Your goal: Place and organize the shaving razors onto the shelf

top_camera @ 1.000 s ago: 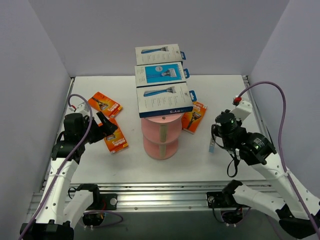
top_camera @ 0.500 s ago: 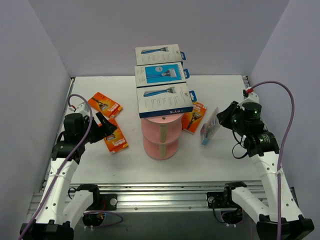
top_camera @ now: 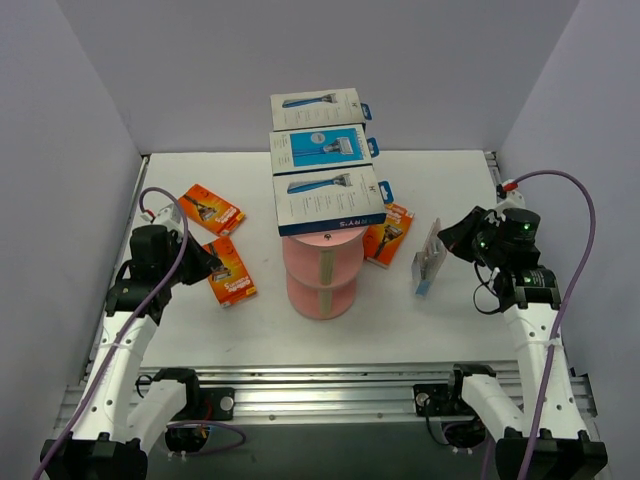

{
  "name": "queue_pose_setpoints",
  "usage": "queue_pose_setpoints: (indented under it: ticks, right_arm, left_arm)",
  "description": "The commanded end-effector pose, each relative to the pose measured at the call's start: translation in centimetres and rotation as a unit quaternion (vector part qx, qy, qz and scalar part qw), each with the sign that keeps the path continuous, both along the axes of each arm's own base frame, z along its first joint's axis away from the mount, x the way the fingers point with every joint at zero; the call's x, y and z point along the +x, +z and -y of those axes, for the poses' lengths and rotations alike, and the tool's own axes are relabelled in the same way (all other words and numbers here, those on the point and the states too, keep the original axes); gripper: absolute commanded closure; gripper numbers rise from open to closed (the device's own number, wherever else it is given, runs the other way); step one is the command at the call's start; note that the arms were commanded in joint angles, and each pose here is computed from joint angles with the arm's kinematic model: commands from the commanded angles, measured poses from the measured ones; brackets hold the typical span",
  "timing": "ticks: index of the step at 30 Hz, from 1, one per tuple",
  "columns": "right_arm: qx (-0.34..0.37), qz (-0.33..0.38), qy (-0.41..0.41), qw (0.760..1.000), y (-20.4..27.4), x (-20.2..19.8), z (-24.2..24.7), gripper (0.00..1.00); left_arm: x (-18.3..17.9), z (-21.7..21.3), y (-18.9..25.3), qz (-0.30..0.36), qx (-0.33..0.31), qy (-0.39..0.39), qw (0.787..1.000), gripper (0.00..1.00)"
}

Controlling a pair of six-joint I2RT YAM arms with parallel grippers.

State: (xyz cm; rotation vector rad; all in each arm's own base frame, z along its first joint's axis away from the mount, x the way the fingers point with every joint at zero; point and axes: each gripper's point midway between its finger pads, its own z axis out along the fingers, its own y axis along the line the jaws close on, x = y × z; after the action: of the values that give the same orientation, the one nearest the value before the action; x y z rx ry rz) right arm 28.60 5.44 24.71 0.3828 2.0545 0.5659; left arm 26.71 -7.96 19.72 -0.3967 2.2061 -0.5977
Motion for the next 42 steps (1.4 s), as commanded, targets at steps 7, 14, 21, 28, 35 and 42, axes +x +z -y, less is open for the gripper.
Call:
queue_pose_setpoints:
  ticks: [7,14,21,28,35,42]
  right_arm:
    - [0.072,0.097,0.069,0.990,7.5,-0.1,-2.0,1.00]
    - [0.126,0.128,0.103,0.978,10.8,-0.4,-3.7,1.00]
    - [0.180,0.160,0.131,0.962,13.3,-0.2,-4.9,1.00]
    - [0.232,0.177,0.150,0.945,14.7,-0.6,-5.7,1.00]
    - [0.277,0.184,0.152,0.931,14.8,-0.8,-6.1,1.00]
    - [0.318,0.177,0.150,0.919,14.1,-1.1,-6.3,1.00]
  left_arm:
    - [0.3,-0.2,2.4,0.059,0.004,-0.005,0.998,0.98]
    - [0.1,-0.4,2.6,0.074,0.008,-0.004,0.997,0.98]
    - [-0.2,-0.1,3.0,0.089,0.005,-0.016,0.996,0.98]
    - [0.2,-0.3,2.9,0.082,-0.002,-0.004,0.997,0.98]
    - [0.7,-0.7,1.9,0.055,-0.005,0.006,0.998,0.84]
    - [0.8,-0.9,1.8,0.052,-0.007,0.011,0.999,0.66]
